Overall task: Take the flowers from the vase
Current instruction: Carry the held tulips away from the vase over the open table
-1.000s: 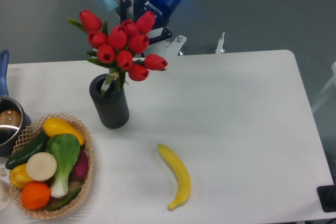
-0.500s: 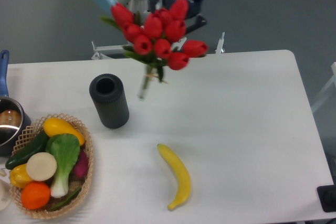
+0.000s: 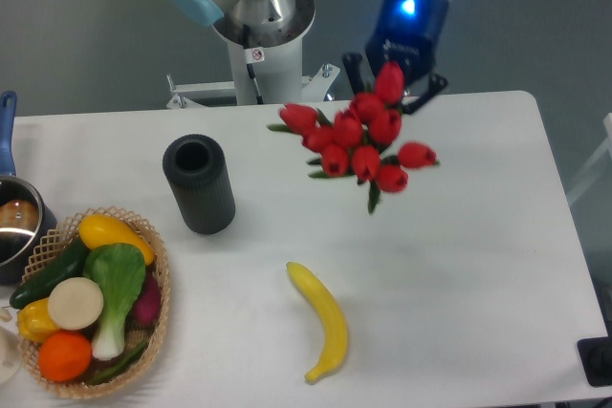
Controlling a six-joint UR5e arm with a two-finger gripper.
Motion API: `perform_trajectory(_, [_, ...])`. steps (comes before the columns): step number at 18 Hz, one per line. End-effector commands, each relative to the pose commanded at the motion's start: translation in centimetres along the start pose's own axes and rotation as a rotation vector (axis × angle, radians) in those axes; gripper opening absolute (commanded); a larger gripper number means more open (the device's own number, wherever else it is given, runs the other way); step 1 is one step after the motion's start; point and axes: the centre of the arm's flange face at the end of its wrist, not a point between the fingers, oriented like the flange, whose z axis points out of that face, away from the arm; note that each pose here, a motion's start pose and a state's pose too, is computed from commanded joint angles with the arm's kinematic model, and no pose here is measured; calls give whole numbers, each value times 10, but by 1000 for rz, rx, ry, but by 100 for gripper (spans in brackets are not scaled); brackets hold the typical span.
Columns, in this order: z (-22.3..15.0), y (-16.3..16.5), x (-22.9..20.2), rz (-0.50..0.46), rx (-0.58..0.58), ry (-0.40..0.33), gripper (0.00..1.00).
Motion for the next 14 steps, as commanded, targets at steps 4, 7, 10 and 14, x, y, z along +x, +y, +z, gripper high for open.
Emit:
perform_trajectory(4, [0,19,-33,-22,-166,-67,0])
perform_trajectory(7, [1,28,-57,-11,-342,-130,0])
perform_trajectory(10, [23,37,-58,2,-494,-142,0])
perform_trajectory(14, [46,42,-65,30,-641,-133,0])
